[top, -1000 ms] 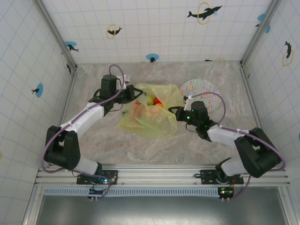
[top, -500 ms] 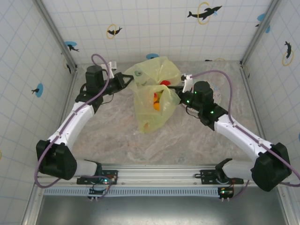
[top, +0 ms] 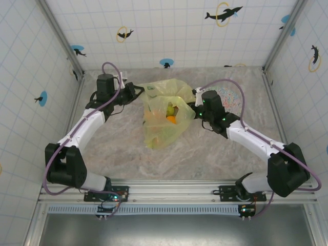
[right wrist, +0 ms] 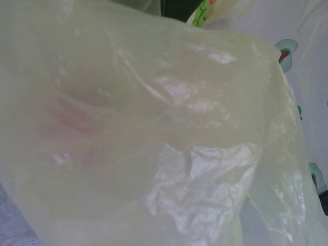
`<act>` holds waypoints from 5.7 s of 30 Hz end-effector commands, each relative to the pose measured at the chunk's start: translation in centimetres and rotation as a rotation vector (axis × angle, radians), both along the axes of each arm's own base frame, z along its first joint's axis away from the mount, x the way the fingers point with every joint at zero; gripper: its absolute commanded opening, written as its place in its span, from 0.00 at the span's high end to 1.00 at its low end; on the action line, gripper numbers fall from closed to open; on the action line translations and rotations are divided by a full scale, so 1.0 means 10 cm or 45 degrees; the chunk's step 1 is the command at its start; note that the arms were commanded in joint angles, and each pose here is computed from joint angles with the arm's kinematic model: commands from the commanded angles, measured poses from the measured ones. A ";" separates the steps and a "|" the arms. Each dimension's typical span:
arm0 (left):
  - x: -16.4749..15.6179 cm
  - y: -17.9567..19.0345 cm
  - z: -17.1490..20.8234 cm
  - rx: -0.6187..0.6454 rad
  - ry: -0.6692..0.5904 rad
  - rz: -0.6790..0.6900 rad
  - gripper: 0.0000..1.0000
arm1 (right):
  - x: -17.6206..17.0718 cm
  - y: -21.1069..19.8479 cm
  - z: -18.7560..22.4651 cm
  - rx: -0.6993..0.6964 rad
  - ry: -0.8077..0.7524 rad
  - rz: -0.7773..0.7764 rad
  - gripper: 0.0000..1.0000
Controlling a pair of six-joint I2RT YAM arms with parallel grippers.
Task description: Place the fruits into the plastic bag
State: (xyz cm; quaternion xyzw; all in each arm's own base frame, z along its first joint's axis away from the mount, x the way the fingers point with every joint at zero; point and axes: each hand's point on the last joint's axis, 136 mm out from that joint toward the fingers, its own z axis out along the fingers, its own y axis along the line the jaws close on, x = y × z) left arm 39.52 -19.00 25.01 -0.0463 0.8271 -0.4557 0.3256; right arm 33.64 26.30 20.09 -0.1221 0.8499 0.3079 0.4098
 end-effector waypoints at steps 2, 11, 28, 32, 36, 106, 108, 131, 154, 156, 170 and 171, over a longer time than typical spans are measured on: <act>-0.01 0.03 0.07 -0.006 -0.033 0.002 1.00 | 0.09 -0.03 0.44 -0.004 -0.135 -0.026 0.95; -0.13 0.04 0.04 -0.073 -0.021 0.018 1.00 | 0.13 -0.11 0.50 -0.013 -0.160 -0.051 0.95; -0.15 0.21 -0.01 -0.024 -0.078 0.143 0.64 | 0.25 -0.41 0.36 -0.062 -0.114 -0.114 0.57; -0.16 0.28 0.17 0.030 -0.182 0.173 0.52 | 0.24 -0.61 0.53 -0.082 -0.176 -0.185 0.47; -0.18 0.42 0.32 0.122 -0.282 0.239 0.41 | 0.20 -0.86 0.80 -0.078 -0.284 -0.285 0.38; -0.85 2.10 -1.89 1.075 -0.536 0.777 0.02 | -0.30 -2.74 -1.45 -0.448 -0.396 -0.877 0.00; -0.85 2.10 -1.89 1.075 -0.535 0.779 0.02 | -0.28 -2.74 -1.48 -0.453 -0.368 -0.877 0.00; -0.85 2.10 -1.89 1.077 -0.534 0.779 0.02 | -0.29 -2.73 -1.46 -0.466 -0.383 -0.878 0.00; -0.85 2.10 -1.89 1.075 -0.534 0.778 0.02 | -0.28 -2.73 -1.47 -0.466 -0.380 -0.877 0.00; -0.85 2.10 -1.89 1.078 -0.534 0.778 0.02 | -0.29 -2.73 -1.47 -0.466 -0.380 -0.878 0.00; -0.85 2.10 -1.88 1.078 -0.537 0.780 0.02 | -0.29 -2.73 -1.47 -0.467 -0.378 -0.877 0.00; -0.85 2.10 -1.88 1.078 -0.537 0.781 0.02 | -0.29 -2.73 -1.47 -0.467 -0.378 -0.877 0.00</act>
